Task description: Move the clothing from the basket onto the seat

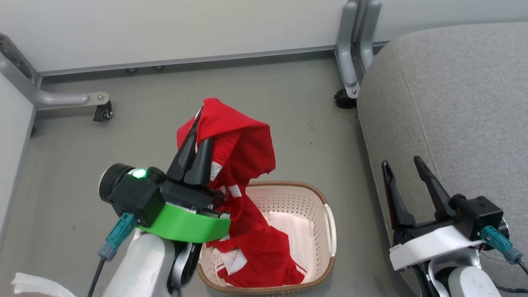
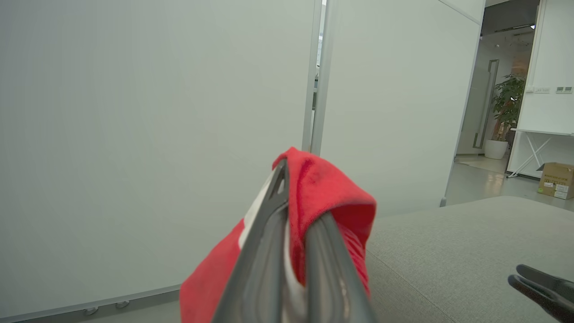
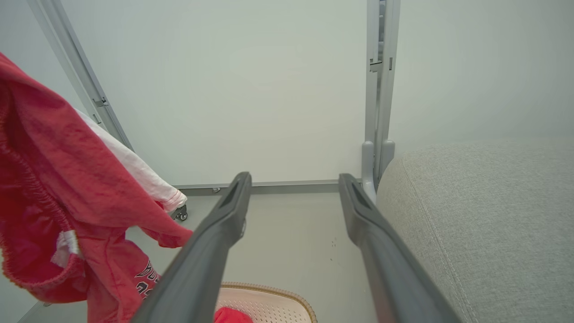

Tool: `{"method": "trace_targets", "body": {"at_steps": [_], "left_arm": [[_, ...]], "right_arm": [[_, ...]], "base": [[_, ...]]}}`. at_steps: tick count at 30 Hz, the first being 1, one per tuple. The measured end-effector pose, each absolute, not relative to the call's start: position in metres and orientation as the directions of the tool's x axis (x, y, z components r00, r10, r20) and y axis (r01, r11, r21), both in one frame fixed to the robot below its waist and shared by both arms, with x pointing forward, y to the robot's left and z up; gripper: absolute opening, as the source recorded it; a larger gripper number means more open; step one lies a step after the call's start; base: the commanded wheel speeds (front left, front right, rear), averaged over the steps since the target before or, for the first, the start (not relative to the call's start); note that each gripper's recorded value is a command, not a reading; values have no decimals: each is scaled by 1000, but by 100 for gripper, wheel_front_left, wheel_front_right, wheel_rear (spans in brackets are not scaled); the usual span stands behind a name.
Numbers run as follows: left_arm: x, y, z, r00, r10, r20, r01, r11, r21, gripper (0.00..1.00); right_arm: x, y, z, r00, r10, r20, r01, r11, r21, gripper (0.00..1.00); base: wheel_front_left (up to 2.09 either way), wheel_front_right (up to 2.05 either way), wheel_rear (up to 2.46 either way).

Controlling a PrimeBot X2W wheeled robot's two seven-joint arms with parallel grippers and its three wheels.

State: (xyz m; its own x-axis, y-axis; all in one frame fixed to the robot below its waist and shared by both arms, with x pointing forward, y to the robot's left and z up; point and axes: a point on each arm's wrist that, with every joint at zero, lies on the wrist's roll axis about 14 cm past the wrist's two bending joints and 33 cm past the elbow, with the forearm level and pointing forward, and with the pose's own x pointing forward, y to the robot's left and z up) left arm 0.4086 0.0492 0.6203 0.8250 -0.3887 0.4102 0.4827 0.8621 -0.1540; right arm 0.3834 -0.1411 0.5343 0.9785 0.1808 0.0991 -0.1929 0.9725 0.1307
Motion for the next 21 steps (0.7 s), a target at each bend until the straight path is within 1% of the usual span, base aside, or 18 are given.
{"method": "trace_targets", "body": {"at_steps": [11, 21], "left_arm": [[383, 51, 621, 827, -391, 405, 485, 859, -162, 0], [380, 52, 621, 827, -396, 398, 489, 857, -162, 0]], "right_arm": [[360, -138, 536, 979, 185, 89, -196, 970, 146, 100], [355, -138, 539, 979, 183, 93, -195, 970, 147, 100]], "base": [[0, 0, 0], [0, 0, 0]]}}
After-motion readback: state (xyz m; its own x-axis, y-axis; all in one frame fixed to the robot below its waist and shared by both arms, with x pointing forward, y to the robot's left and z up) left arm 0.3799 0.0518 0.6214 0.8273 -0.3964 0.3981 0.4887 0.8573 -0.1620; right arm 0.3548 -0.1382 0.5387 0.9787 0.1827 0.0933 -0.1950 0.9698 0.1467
